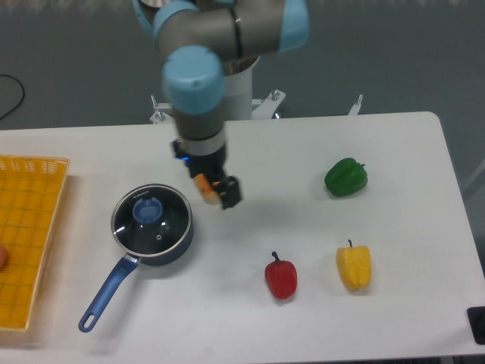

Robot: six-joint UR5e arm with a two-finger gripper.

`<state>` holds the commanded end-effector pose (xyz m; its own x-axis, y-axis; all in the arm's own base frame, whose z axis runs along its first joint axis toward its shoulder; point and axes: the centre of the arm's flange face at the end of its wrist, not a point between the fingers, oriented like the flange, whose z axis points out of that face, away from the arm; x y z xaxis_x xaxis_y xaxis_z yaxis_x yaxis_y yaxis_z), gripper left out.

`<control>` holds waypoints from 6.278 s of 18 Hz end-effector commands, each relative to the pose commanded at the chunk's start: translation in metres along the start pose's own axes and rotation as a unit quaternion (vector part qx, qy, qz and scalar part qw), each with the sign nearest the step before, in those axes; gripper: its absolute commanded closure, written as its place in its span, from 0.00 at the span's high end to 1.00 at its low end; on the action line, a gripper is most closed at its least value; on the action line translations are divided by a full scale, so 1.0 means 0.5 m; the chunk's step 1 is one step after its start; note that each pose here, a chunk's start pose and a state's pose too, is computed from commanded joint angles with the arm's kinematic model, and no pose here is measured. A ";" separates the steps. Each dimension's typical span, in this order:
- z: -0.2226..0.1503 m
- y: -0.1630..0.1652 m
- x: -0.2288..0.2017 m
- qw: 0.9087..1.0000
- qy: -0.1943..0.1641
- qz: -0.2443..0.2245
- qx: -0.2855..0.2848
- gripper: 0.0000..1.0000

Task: Open the lid
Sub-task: 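Move the gripper over to the glass lid of the blue saucepan, then lower the gripper onto the lid knob and close on it, then lift the glass lid off the saucepan and carry it aside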

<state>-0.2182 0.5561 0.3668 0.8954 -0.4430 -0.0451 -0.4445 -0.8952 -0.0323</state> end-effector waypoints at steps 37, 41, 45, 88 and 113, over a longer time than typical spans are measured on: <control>0.178 -0.113 0.091 0.998 0.026 0.054 -0.035 0.94; 0.178 -0.113 0.091 0.997 0.027 0.055 -0.036 0.89; 0.178 -0.113 0.091 0.997 0.027 0.055 -0.036 0.85; 0.107 0.003 0.025 0.996 0.060 0.028 -0.054 0.58; 0.059 0.355 -0.179 0.997 0.069 -0.007 -0.036 0.55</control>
<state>-0.3782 0.4383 0.3356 0.8990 -0.4277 0.0936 -0.4327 -0.9006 0.0409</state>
